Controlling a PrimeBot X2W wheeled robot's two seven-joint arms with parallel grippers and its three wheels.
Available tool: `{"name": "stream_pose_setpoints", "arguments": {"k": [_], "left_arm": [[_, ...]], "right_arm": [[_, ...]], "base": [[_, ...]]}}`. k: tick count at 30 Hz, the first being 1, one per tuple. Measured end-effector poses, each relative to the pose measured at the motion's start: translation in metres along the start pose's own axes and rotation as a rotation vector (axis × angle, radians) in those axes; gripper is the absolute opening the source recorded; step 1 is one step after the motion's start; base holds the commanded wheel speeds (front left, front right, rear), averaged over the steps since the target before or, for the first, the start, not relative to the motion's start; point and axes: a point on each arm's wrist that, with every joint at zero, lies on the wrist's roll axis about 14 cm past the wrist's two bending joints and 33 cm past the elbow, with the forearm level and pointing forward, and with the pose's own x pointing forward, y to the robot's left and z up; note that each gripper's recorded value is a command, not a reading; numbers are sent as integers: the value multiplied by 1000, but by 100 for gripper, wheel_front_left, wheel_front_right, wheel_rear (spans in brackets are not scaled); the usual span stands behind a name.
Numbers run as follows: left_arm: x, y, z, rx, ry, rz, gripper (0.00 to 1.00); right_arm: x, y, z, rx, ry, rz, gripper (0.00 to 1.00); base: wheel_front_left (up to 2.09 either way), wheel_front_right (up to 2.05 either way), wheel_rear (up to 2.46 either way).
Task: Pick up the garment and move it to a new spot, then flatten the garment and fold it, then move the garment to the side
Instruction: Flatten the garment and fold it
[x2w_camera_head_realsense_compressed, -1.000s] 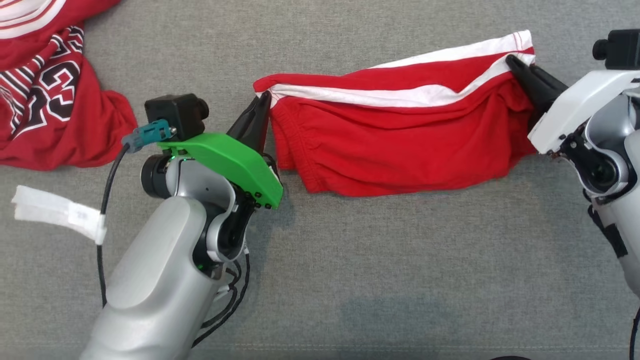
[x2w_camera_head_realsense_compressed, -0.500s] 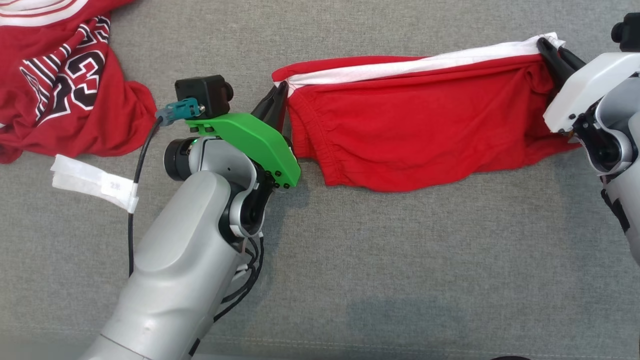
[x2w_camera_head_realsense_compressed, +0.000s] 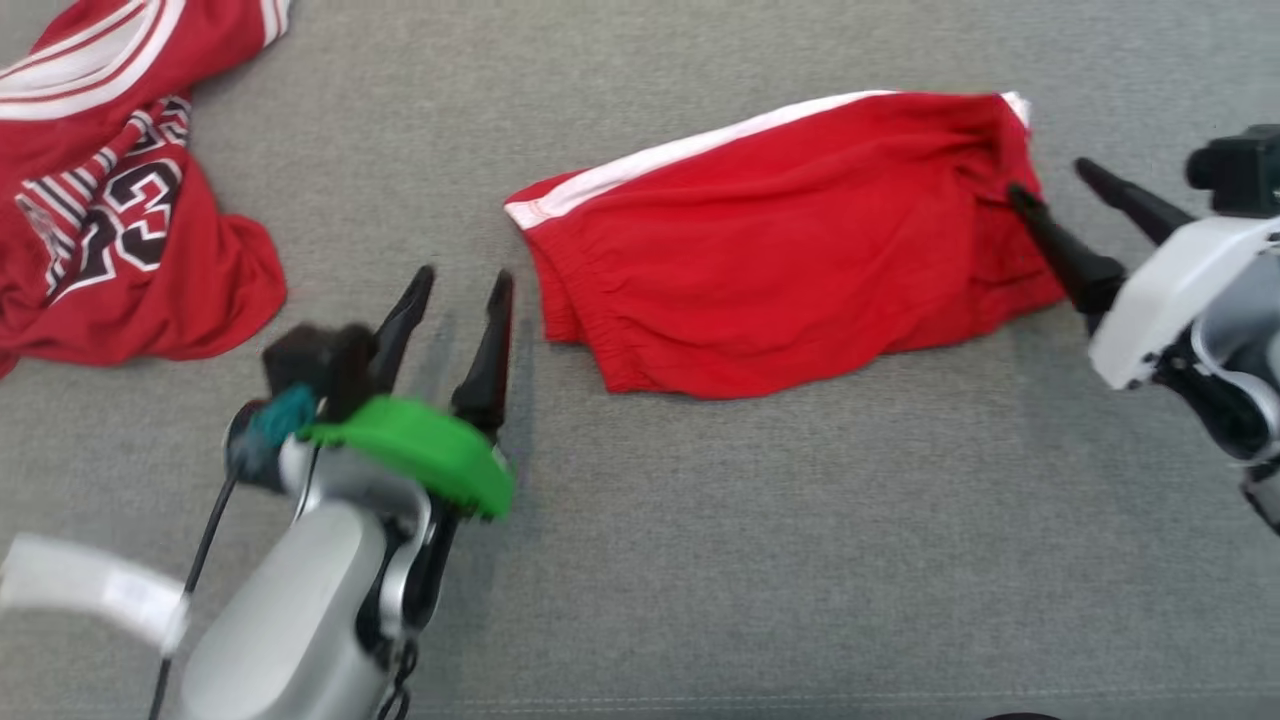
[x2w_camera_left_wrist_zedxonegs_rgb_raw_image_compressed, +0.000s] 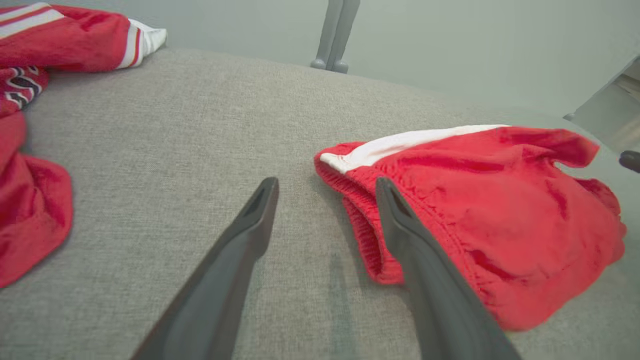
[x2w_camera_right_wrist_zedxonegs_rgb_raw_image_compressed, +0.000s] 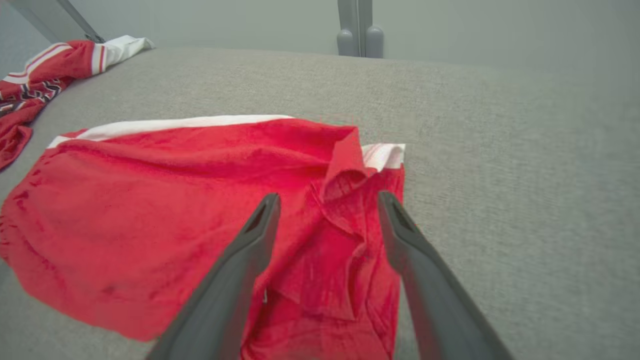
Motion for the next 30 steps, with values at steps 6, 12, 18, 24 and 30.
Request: {"name": "stream_pose_setpoints", "arguments": {"k": [6, 12, 18, 24, 30], "left_arm": [[-34, -4, 16, 114, -125, -13, 100], [-49, -1, 28, 150, -196, 10, 100], [-65, 8, 27, 177, -215, 58, 100], [-76, 9, 26, 146, -229, 85, 100], [-81, 6, 25, 135, -239, 80, 100]], "right_arm": [[-28, -32, -4, -38, 13, -131, 100], [-9, -15, -28, 39, 63, -126, 100], [11, -16, -46, 38, 131, -160, 100], [24, -20, -56, 24, 183, -183, 100], [29, -22, -62, 61, 236, -208, 100]], "base": [[0, 0, 0], [0, 0, 0], [0, 0, 0], [0, 0, 0], [0, 0, 0]]}}
